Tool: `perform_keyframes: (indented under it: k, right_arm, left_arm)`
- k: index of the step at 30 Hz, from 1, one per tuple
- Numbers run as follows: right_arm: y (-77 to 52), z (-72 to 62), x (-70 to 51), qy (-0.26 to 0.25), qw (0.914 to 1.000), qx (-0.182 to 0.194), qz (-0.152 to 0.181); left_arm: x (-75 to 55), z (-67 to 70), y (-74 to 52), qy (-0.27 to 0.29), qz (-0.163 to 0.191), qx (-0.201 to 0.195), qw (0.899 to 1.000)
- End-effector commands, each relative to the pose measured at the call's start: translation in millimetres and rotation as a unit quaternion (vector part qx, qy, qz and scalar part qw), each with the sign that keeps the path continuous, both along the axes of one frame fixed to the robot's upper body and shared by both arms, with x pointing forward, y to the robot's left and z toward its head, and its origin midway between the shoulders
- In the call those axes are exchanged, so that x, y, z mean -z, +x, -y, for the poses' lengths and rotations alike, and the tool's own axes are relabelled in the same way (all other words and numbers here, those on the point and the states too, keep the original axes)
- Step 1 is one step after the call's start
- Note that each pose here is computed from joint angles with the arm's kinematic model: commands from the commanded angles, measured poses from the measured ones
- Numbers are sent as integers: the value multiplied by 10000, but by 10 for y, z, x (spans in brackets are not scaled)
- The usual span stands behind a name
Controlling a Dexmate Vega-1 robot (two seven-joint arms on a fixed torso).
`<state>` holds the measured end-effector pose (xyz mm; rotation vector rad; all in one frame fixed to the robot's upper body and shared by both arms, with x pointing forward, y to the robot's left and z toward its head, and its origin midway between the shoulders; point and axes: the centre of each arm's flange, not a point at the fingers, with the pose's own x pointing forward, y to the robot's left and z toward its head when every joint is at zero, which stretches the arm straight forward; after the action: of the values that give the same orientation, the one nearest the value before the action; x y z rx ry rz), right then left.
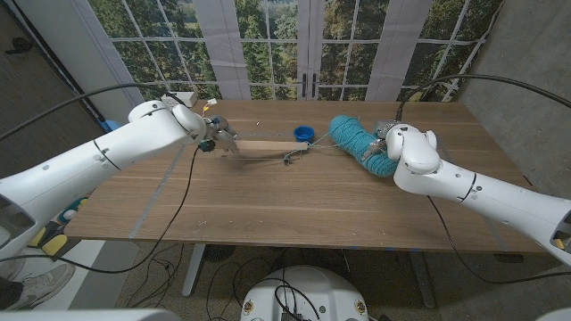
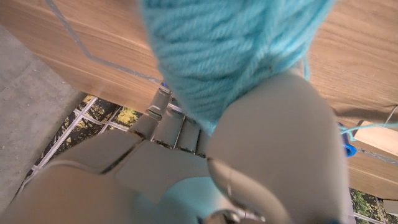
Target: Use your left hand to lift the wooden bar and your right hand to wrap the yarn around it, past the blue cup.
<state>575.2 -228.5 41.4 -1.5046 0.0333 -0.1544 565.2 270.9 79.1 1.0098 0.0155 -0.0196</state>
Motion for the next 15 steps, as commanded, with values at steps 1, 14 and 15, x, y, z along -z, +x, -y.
perform_keyframes:
  k: [1, 14, 15]
  right_arm:
    - [92, 26, 10, 161, 9982, 93, -579]
    - [116, 55, -31, 241, 9925, 206, -1183]
    - [114, 61, -38, 261, 9922, 194, -1202]
  left_arm:
    - [-56, 50, 19, 524, -156, 148, 9984]
    - [-83, -6, -38, 281, 33, 283, 9992]
    - [-91, -11, -43, 325, 41, 290, 9990]
